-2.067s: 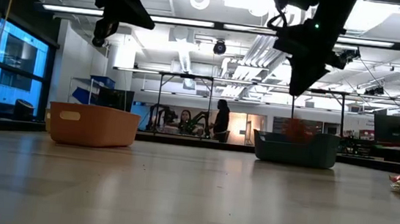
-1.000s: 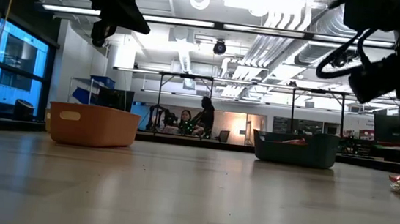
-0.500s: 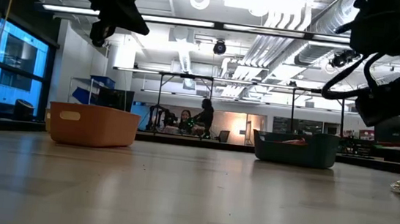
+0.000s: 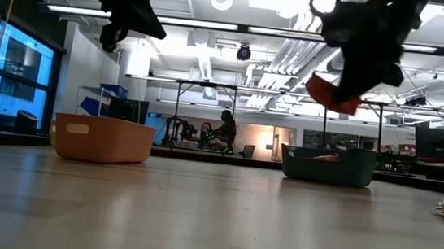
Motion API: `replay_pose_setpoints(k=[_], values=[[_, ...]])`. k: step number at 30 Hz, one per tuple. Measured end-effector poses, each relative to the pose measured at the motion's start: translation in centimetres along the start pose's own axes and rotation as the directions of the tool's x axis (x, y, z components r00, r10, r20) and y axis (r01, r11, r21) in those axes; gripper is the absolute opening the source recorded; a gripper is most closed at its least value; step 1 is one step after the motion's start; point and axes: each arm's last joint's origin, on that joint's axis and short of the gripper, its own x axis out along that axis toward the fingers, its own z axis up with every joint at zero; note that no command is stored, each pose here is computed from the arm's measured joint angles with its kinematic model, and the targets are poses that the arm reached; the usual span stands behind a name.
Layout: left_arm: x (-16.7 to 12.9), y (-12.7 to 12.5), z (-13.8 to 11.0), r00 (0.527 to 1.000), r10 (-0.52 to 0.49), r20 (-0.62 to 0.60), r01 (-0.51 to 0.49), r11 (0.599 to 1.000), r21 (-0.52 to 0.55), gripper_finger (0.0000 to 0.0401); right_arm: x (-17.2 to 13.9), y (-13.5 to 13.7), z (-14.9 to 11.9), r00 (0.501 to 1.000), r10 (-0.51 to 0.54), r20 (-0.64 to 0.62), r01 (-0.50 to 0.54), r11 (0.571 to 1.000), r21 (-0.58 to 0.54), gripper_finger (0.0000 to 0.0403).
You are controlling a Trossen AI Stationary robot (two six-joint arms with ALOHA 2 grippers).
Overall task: Sort candy
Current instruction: Put the orange chocolate into the blue bin, then put the yellow candy into the orange bin
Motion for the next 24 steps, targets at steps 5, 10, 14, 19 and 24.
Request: replay_pose_setpoints(k=[5, 10, 14, 19, 24], values=[[0.0, 0.0, 0.0, 1.0, 0.0, 0.0, 0.0, 1.0, -0.011, 0.0, 0.5, -3.5, 1.6, 0.979, -0.199, -0.037, 0.201, 0.974, 0.1, 0.0059], [0.0, 0.0, 0.0, 1.0, 0.0, -0.001, 0.0, 1.0, -0.009, 0.0, 1.2, -5.3, 1.8, 0.966, -0.237, -0.104, 0.247, 0.964, 0.101, 0.0111], [0.0, 0.0, 0.0, 1.0, 0.0, -0.001, 0.0, 1.0, 0.004, 0.0, 1.2, -5.3, 1.9, 0.967, -0.23, -0.108, 0.241, 0.965, 0.104, 0.0154], [0.0, 0.0, 0.0, 1.0, 0.001, -0.001, -0.001, 1.0, 0.01, 0.0, 0.9, -3.6, 0.5, 0.955, -0.004, -0.297, 0.011, 1.0, 0.019, 0.0183], [0.0, 0.0, 0.0, 1.0, 0.001, -0.001, -0.001, 1.0, 0.011, 0.0, -0.2, -0.4, -2.8, 0.893, 0.118, -0.434, -0.169, 0.982, -0.081, 0.0186]])
